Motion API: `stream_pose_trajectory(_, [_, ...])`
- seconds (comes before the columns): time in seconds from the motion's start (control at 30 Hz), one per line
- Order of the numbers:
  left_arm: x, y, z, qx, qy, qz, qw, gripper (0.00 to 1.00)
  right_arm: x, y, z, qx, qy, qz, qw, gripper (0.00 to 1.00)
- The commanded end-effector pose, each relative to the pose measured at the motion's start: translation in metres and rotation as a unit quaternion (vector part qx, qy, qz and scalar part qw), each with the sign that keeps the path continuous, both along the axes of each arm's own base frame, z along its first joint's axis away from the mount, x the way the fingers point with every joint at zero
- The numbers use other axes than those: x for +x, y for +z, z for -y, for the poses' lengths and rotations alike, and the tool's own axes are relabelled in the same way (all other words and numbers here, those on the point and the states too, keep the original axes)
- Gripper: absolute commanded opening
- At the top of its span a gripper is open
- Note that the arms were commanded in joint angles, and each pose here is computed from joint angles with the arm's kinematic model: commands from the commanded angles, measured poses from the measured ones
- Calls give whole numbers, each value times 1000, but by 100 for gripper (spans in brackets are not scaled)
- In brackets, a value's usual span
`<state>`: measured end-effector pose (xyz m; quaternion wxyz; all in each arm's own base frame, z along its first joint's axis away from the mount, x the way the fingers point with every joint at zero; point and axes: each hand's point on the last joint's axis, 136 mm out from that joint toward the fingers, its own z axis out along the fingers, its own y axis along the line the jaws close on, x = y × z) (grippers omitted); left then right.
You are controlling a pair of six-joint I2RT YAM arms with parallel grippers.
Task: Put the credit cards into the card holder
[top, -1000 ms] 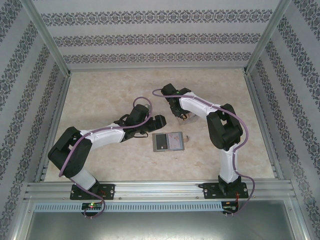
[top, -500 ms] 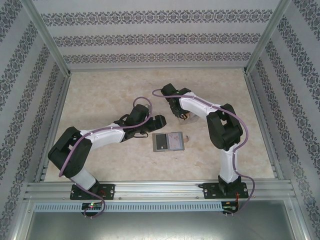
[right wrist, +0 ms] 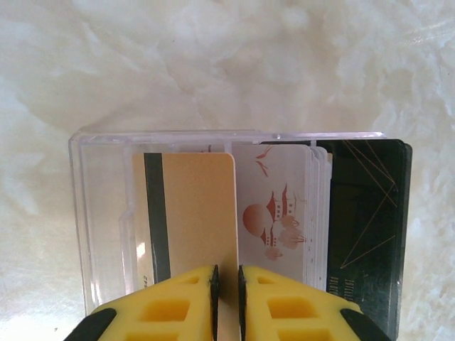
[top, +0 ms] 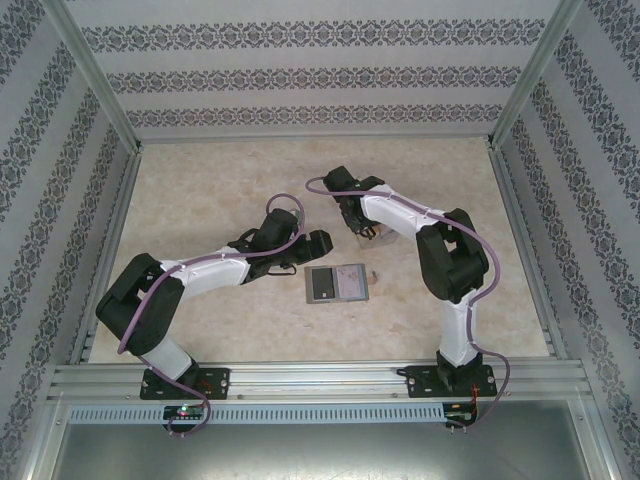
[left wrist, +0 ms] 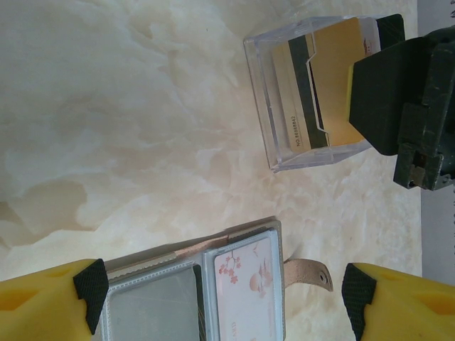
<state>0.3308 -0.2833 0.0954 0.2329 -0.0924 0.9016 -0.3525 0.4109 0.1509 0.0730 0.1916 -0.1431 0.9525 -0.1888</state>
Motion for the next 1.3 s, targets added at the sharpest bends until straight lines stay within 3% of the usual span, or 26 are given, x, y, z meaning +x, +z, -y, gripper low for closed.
stream_pose_trajectory(0.0, [10, 7, 3, -21, 6, 8, 1000, 87, -1, 13, 10, -10, -5, 15, 1000, 14])
stream_pose_trajectory(0.37, [9, 5, 2, -23, 9, 5, 1000, 87, -5, 21, 7, 13, -4, 14, 1000, 7])
stream_pose_trajectory(0.83, [9, 16, 1, -31, 13, 13, 999, 87, -34, 67, -8, 186, -45, 34, 981, 4])
stream_pose_trajectory(1.03, [3, 26, -4, -38, 15, 23, 999, 87, -62, 93, -15, 298, -48, 57, 952, 4])
stream_pose_trajectory(1.27, [6, 40, -4, -84, 19, 31, 996, 87, -88, 96, -23, 447, -89, 38, 889, 4])
